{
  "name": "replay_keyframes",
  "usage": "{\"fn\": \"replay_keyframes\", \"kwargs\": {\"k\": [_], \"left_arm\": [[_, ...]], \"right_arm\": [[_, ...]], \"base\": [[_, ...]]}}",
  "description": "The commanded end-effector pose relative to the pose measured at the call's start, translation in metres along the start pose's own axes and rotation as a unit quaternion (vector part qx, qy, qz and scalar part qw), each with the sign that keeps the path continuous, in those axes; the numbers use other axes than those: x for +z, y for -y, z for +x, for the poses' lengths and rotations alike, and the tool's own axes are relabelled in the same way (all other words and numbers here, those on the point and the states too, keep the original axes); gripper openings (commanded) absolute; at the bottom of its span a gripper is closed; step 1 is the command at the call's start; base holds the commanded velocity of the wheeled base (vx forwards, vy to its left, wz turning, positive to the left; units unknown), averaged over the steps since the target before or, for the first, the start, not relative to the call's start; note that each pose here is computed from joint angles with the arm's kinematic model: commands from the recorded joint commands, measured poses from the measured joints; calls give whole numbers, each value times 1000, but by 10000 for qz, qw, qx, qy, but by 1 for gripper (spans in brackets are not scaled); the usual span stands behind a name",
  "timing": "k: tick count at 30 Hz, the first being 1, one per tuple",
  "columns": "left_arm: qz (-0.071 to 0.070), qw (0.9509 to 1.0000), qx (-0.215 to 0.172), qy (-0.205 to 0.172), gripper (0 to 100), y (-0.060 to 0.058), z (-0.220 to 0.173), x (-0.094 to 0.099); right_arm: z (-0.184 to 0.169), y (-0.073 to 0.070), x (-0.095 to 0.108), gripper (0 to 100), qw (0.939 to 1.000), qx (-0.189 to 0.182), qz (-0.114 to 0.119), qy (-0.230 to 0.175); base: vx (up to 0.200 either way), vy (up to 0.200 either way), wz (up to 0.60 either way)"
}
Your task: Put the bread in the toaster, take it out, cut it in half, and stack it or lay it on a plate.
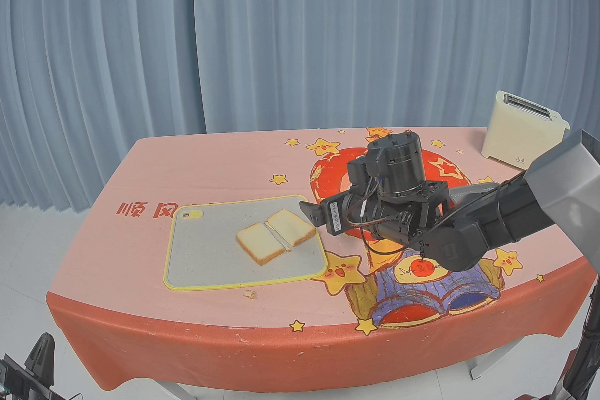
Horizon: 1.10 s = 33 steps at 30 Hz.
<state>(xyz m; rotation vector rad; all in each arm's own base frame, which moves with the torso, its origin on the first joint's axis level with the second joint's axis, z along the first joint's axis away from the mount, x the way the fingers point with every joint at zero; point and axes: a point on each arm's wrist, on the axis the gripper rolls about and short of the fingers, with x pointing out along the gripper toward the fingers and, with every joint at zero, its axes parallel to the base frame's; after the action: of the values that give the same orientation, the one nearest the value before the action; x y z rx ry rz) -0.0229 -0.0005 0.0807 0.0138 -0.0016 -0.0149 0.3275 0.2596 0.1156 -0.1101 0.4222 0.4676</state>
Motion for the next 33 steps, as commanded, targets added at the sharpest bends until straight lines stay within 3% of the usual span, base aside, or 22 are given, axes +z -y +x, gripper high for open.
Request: {"fn": "replay_keyframes", "kwargs": {"k": [1,16,33], "left_arm": [[0,10000,5,-8,0,0,0,-5],[0,10000,-2,-7,0,0,0,-5],[0,10000,5,-8,0,0,0,-5]], "right_arm": [[3,-1,0,100,10000,50,72,-26],[20,-9,-23,100,9988,98,23,-479],[34,-8,-36,100,9979,2,-15,-645]], "base": [[0,0,0],[0,0,0],[0,0,0]]}}
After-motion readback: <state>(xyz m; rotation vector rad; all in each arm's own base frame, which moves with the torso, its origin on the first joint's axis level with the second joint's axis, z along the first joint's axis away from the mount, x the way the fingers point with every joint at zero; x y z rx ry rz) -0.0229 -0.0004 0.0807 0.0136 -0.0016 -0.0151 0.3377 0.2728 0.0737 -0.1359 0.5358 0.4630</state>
